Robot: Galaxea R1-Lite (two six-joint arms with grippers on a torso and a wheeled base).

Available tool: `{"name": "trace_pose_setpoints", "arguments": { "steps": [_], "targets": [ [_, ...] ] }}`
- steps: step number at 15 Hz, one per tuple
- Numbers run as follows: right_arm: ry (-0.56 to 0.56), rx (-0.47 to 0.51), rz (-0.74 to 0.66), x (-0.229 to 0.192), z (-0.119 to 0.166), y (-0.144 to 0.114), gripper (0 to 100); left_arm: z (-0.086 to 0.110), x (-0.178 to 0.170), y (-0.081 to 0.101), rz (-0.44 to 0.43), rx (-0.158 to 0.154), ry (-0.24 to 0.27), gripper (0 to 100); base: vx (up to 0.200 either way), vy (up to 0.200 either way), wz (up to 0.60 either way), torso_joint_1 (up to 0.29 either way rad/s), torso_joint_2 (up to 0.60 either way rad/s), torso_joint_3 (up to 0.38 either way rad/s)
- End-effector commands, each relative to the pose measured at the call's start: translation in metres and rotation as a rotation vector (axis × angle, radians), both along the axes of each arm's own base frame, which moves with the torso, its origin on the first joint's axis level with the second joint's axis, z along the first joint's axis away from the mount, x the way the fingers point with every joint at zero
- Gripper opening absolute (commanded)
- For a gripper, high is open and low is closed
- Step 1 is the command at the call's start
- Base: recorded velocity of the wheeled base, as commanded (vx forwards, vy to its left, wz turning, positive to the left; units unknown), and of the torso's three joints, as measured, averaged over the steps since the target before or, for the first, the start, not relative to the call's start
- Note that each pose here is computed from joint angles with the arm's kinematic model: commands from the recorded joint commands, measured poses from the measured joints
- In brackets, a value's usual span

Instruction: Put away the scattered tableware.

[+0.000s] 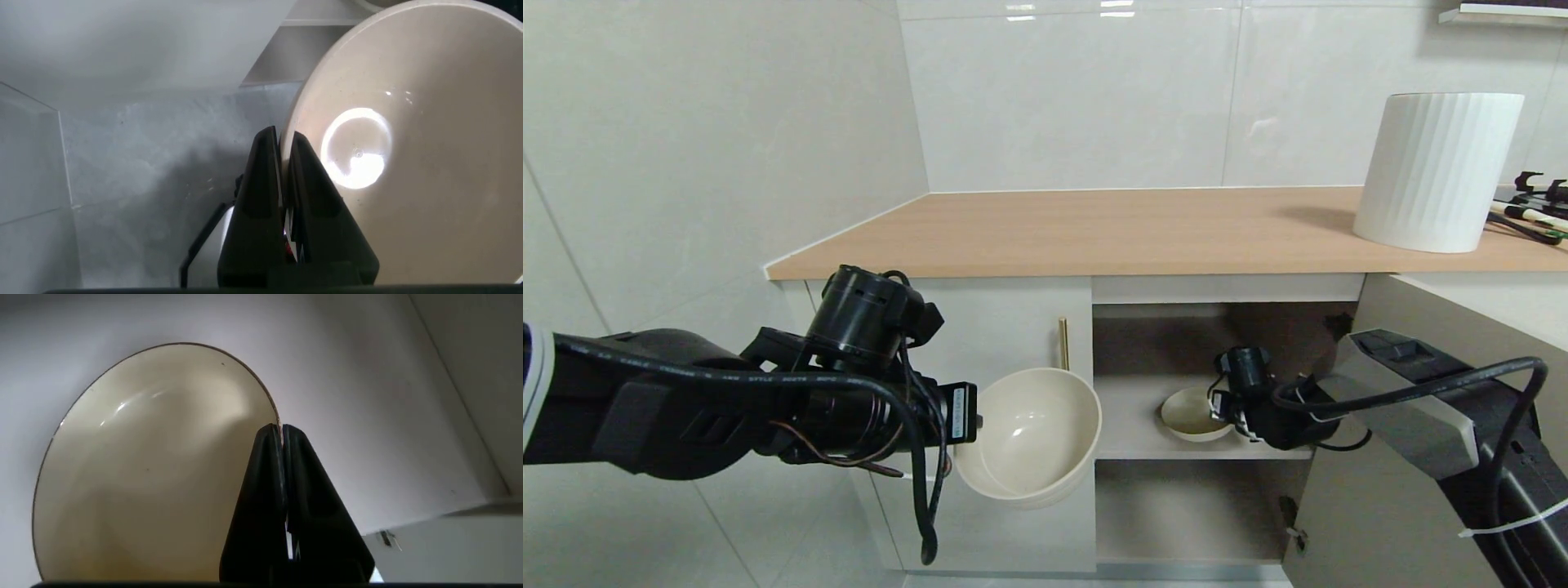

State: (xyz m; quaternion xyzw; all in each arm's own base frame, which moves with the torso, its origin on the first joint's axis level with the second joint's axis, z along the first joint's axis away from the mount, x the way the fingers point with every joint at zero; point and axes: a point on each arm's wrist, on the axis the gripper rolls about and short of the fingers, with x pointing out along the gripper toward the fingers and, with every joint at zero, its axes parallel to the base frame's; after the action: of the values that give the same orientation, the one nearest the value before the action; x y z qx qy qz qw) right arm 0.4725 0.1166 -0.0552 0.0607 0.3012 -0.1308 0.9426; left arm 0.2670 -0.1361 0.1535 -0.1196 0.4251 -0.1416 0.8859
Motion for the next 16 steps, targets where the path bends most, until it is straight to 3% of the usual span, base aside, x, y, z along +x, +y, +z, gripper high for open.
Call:
{"name": "trace_pose_setpoints", "arguments": {
  "steps": [1, 7, 8, 13, 16],
  "targets": [
    [0.0, 0.008, -0.01, 0.005, -0.003, 0.0, 0, 0.0, 0.0, 0.0, 0.0, 0.0, 0.0, 0, 0.0, 0.0, 0.0, 0.0, 0.0, 0.0],
    [0.008, 0.003, -0.013, 0.006, -0.005, 0.0, 0, 0.0, 0.0, 0.0, 0.0, 0.0, 0.0, 0, 0.0, 0.0, 0.0, 0.0, 0.0, 0.0],
    [0.006, 0.0, -0.017, 0.007, -0.006, 0.0, 100, 0.0, 0.0, 0.0, 0.002, 0.0, 0.002, 0, 0.0, 0.0, 0.0, 0.0, 0.0, 0.0],
    [-0.008, 0.01, -0.03, 0.008, -0.003, -0.001, 100, 0.0, 0.0, 0.0, 0.0, 0.0, 0.0, 0, 0.0, 0.0, 0.0, 0.0, 0.0, 0.0],
    [-0.031, 0.044, -0.059, 0.002, 0.017, -0.001, 100, -0.001, -0.001, -0.002, -0.007, 0.0, 0.003, 0, 0.0, 0.0, 0.0, 0.0, 0.0, 0.0]
  ]
}}
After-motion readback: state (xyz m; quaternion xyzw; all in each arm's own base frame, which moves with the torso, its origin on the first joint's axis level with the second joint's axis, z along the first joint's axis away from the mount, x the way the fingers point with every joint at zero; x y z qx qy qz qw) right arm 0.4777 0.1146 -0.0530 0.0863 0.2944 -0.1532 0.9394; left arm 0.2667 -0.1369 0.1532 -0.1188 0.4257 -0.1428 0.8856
